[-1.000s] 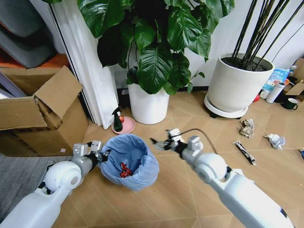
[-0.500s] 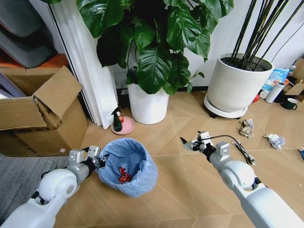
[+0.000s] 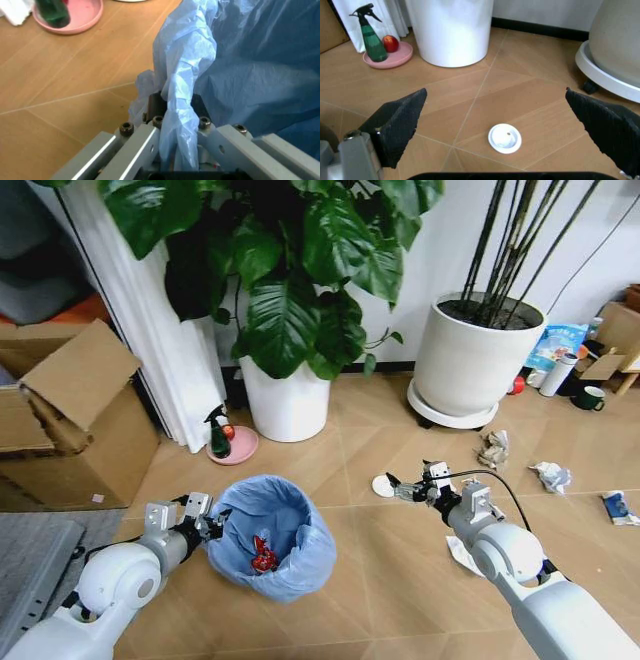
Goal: Pick up the trash bin and place the garbage on the floor into it.
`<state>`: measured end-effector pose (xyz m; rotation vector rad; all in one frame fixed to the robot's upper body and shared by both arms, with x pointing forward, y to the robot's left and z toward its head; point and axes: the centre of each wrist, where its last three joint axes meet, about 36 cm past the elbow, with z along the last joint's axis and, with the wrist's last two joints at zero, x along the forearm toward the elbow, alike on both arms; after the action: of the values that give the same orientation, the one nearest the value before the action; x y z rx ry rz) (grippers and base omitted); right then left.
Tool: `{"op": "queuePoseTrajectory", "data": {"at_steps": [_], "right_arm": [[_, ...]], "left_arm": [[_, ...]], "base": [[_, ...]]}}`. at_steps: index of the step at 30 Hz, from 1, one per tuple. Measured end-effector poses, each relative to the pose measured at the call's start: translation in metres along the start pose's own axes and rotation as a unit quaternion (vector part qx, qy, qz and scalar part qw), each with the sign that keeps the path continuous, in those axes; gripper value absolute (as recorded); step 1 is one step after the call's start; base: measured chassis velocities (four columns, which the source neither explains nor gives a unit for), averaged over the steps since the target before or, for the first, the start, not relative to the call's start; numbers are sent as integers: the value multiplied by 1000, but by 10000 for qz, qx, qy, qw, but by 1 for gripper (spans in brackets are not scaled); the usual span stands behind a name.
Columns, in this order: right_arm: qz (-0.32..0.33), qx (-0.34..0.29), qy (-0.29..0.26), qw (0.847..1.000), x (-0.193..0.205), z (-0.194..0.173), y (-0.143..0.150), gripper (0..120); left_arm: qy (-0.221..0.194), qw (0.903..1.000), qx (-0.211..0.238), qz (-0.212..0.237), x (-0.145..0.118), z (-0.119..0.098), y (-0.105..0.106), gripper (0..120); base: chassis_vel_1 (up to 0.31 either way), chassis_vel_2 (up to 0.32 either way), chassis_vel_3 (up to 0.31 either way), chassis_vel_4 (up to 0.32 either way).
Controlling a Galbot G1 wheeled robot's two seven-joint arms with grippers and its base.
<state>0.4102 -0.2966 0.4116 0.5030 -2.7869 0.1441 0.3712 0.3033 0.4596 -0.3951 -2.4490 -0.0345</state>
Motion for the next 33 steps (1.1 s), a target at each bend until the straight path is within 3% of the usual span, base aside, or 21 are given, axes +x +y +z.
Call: {"op": "queuePoseTrajectory", "data": {"at_steps": [15, 22, 33], "right_arm": [[-24, -106, -25, 9999, -4, 10, 9, 100], [-31, -142, -5, 9999, -3, 13, 11, 100], [-55, -133, 92, 9999, 3, 21, 18, 100]], "left_arm": [[-35, 9999, -25, 122, 2, 4, -3, 0], [-26, 9999, -45, 151, 6, 6, -4, 0], [-42, 9998, -72, 184, 7, 8, -4, 0]], "base": [[-101, -98, 107, 93], [-40, 100, 47, -99], [-214, 203, 209, -205]]}}
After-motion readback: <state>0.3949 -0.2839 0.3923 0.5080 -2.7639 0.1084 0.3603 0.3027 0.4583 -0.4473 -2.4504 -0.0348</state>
